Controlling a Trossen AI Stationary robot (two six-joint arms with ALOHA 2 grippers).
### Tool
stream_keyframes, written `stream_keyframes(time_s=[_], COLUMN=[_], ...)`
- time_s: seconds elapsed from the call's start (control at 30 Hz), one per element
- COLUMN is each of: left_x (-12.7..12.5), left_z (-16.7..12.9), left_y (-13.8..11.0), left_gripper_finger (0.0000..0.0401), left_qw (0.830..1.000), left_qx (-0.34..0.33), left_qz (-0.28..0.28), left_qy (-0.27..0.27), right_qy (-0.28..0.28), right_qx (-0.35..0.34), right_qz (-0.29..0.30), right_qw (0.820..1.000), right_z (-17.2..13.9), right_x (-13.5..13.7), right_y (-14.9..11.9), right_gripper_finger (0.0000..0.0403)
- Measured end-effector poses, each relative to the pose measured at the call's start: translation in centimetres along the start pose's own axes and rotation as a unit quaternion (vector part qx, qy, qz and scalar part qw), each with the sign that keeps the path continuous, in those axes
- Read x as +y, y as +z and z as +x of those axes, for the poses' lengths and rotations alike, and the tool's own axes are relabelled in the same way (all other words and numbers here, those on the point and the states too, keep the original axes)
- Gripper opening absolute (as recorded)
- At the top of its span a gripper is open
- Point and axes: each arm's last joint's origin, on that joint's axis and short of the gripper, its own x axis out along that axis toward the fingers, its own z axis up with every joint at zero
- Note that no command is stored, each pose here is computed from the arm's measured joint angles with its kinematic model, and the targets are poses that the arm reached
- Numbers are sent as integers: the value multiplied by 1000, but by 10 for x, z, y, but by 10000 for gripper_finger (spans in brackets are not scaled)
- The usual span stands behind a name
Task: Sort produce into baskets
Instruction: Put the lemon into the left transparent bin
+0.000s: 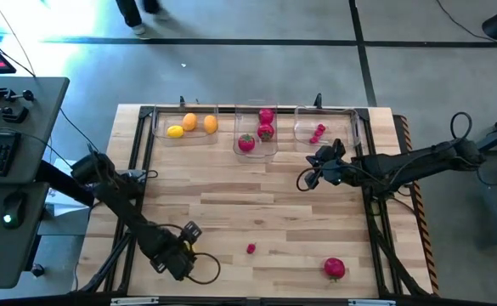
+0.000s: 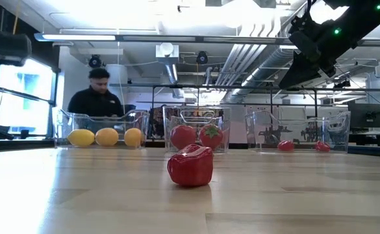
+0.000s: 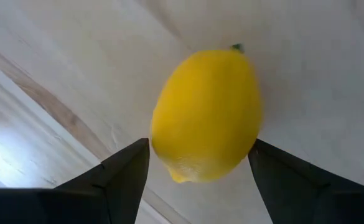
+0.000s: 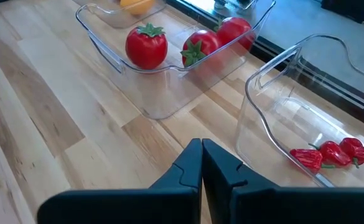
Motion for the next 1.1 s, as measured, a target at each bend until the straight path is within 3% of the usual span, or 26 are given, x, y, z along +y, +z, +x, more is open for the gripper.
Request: stream_keyframes(time_s=[0.43, 0.97, 1.1], left_x=[2, 8, 16], left_z=[-5, -3, -2], left_y=[10, 9, 8], left_gripper_finger=[256, 225, 234], left_qw=[999, 997, 992], left_qx=[-37, -36, -31], left_qz=[13, -61, -119], left_qy=[17, 13, 13], right_qy=[-1, -3, 2], right_qx=[1, 5, 8], right_qz=[-1, -5, -5], right_qw=[1000, 1000, 1000], right_z=[0, 0, 0], right_x=[0, -1, 0], right_y=[0, -1, -1], right_gripper_finger=[0, 0, 0])
